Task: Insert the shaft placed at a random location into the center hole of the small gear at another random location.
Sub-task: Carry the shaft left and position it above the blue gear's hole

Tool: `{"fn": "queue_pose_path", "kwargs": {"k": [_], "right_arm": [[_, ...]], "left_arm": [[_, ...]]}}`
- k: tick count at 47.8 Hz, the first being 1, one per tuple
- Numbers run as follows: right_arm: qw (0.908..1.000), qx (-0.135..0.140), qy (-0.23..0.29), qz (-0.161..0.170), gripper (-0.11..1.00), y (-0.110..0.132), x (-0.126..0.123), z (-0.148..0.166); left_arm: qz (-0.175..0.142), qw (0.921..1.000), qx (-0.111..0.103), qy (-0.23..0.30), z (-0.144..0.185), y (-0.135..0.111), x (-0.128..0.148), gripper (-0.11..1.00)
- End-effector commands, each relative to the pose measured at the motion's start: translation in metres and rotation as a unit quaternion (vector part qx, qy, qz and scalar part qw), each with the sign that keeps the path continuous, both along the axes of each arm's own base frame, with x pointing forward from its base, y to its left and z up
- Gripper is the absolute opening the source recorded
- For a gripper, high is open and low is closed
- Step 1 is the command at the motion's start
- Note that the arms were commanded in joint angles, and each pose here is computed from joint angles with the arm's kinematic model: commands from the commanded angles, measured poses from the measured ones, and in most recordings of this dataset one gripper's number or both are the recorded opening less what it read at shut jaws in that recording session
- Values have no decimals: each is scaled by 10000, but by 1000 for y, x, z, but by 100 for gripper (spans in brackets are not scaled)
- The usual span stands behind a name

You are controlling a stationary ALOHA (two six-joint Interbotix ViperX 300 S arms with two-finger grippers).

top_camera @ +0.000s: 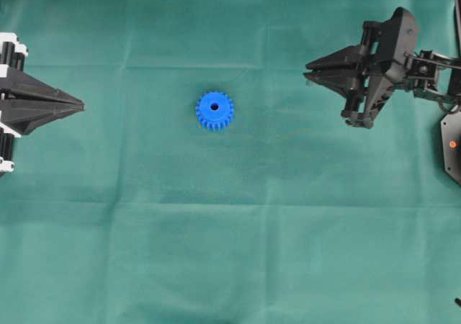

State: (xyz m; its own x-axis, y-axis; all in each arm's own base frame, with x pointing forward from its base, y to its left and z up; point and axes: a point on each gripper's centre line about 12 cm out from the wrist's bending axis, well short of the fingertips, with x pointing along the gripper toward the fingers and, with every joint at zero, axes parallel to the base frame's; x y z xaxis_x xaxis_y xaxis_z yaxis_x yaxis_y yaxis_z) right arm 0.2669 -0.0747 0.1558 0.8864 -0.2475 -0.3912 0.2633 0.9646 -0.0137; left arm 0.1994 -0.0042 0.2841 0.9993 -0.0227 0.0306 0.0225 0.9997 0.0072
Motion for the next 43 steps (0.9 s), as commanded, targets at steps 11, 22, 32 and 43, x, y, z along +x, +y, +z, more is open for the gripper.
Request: {"fn": "queue_pose_path", "kwargs": {"k": [11,22,32,43], "right_arm": [[9995,-24,-184,267,11,6,46,11],[9984,-77,-218,512,11,13,89,16],[9975,-108,-212,659,11,18,119,20],[9970,-164,-240,724,11,19,138,22]], "left_arm": [[-12,10000,-2,-77,6,0,2,0],[-11,10000,-17,-76,6,0,2,0],[-3,10000,-17,-76,6,0,2,0],[-3,10000,-17,-61,5,0,2,0]]}}
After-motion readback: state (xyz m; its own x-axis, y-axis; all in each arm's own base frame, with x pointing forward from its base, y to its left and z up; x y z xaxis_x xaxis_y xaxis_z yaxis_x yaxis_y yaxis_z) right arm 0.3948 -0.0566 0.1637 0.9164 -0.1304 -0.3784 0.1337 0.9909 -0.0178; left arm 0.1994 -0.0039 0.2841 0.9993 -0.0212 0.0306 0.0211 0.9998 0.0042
